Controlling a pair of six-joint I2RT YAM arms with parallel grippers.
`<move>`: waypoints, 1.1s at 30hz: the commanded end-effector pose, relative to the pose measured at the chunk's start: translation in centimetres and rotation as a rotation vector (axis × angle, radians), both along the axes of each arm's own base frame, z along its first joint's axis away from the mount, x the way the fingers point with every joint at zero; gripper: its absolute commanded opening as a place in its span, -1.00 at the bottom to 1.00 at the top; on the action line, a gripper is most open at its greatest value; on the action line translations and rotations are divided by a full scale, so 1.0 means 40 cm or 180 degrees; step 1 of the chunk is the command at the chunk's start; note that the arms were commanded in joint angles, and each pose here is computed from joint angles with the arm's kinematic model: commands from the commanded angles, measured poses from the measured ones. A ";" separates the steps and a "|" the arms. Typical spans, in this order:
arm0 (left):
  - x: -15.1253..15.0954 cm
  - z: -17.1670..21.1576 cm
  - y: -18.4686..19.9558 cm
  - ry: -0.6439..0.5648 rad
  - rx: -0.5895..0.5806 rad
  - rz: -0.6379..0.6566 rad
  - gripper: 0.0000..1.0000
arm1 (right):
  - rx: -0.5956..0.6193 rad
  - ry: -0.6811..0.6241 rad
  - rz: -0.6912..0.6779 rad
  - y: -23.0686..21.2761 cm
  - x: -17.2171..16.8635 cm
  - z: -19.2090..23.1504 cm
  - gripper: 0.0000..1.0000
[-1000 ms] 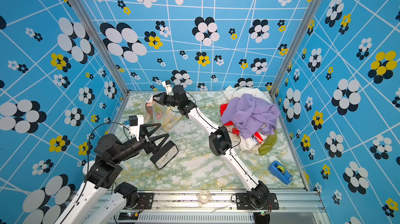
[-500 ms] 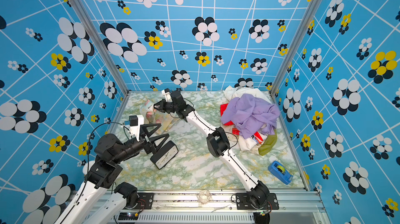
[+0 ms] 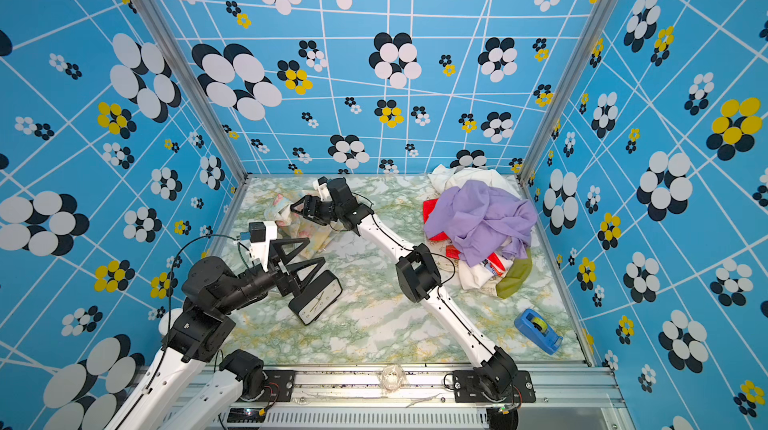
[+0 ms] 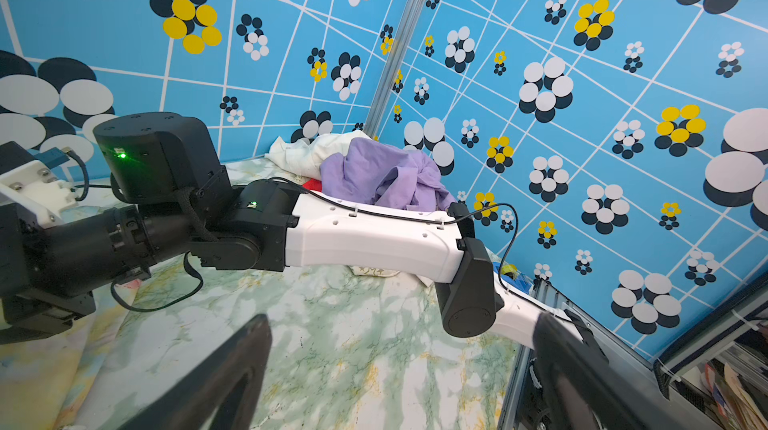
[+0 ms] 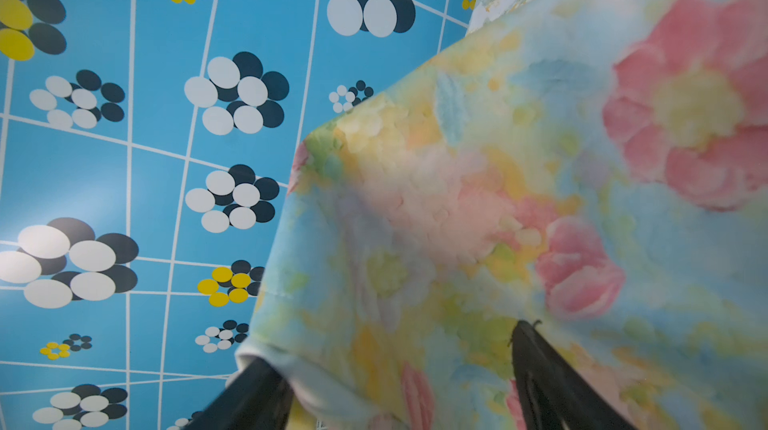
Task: Pick out a specific cloth from the pile
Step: 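Lower the floral cloth onto the table and open the right gripper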
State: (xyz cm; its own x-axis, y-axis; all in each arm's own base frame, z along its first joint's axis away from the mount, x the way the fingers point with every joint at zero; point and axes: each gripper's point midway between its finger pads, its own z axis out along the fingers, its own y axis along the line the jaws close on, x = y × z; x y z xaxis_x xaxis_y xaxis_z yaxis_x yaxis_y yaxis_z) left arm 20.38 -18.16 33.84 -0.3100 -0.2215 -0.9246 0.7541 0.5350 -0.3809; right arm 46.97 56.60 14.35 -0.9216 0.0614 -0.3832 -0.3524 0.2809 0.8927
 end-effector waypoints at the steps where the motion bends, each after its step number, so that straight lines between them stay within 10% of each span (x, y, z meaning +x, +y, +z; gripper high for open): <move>1: 0.001 -0.002 0.007 -0.0048 0.0022 0.0043 0.98 | 0.0079 -0.0103 0.0140 0.001 -0.023 0.065 0.73; 21: -0.010 0.001 0.021 -0.0038 -0.0009 0.0118 0.99 | -0.0109 -0.0408 0.0482 -0.060 -0.122 0.257 0.99; 33: 0.028 -0.007 0.055 0.0078 0.0222 0.0463 0.99 | -0.0760 -0.0704 0.0067 -0.328 -0.109 0.338 0.98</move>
